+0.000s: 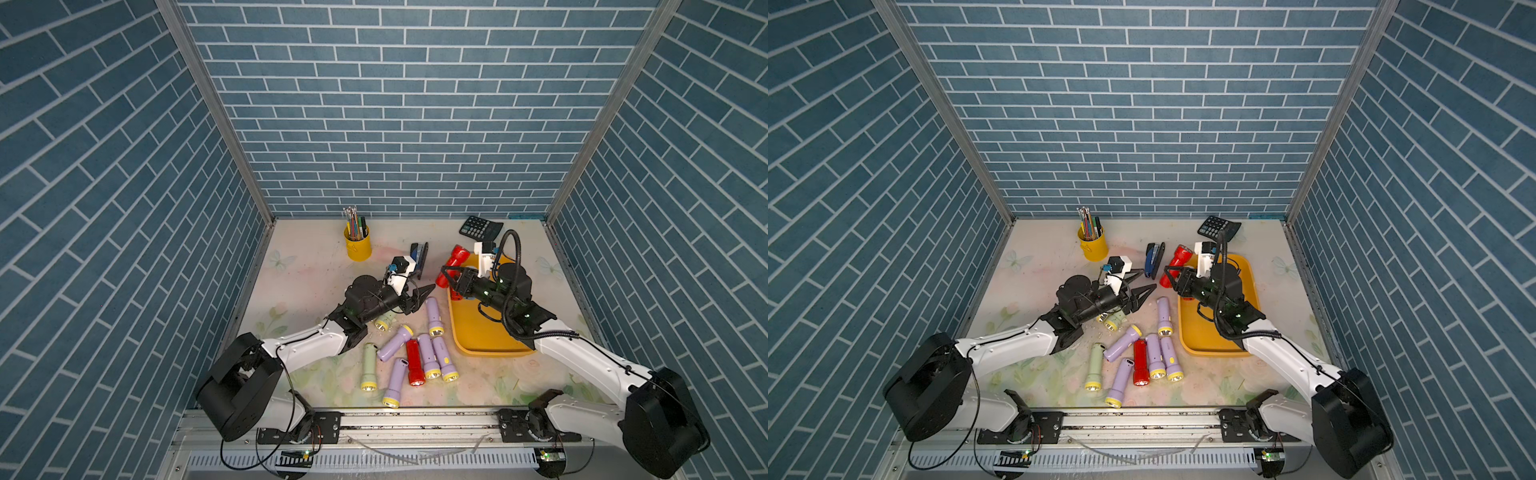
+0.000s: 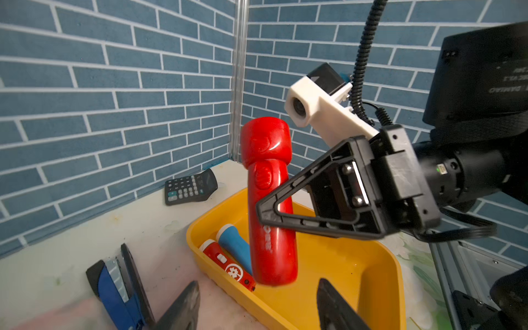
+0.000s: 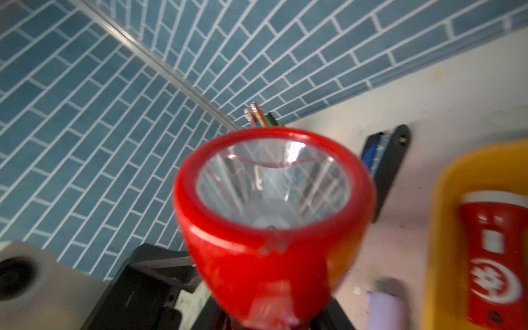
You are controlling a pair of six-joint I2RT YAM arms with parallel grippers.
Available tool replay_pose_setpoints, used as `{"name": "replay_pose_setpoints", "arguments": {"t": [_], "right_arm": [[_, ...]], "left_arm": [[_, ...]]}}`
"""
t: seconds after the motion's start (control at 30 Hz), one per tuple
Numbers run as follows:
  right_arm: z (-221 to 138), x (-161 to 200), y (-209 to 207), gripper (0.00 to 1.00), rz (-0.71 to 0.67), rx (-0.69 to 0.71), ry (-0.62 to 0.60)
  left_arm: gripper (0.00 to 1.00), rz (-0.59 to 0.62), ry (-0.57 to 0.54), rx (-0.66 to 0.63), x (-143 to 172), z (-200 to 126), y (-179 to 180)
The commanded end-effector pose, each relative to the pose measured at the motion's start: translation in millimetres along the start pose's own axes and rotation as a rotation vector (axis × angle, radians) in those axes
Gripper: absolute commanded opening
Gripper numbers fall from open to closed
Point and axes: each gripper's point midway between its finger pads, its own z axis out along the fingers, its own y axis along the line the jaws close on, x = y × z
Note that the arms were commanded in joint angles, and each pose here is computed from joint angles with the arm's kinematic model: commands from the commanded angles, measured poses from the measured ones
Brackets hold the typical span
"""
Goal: Put the flashlights into the storage boxes
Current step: Place the flashlight at the storage box.
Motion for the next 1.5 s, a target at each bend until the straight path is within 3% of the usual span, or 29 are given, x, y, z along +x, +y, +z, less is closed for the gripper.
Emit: {"name": "replay_pose_setpoints", "arguments": {"t": [0.0, 0.13, 0.4, 0.63, 1.47], "right_arm": [[-14, 0, -11, 0.04, -0.013, 0.069, 0.119], [-27, 9, -57, 0.03, -0.023, 0.233, 0.304], [-41, 9, -138, 0.00, 0.148, 0.459, 0.551], [-39, 0, -176, 0.01, 0.183, 0.540, 0.635], [8, 0, -225, 0.11, 0.307, 0.481, 0.704]], "left_arm": [[0.71, -0.005, 0.072, -0.061, 18, 2, 11], [0.76, -0.012, 0.165, -0.133, 33, 8, 24], [0.77, 0.028, 0.327, -0.223, 53, 17, 43], [0.78, 0.044, 0.400, -0.236, 61, 28, 49], [0.78, 0.055, 0.439, -0.242, 66, 40, 55]]}}
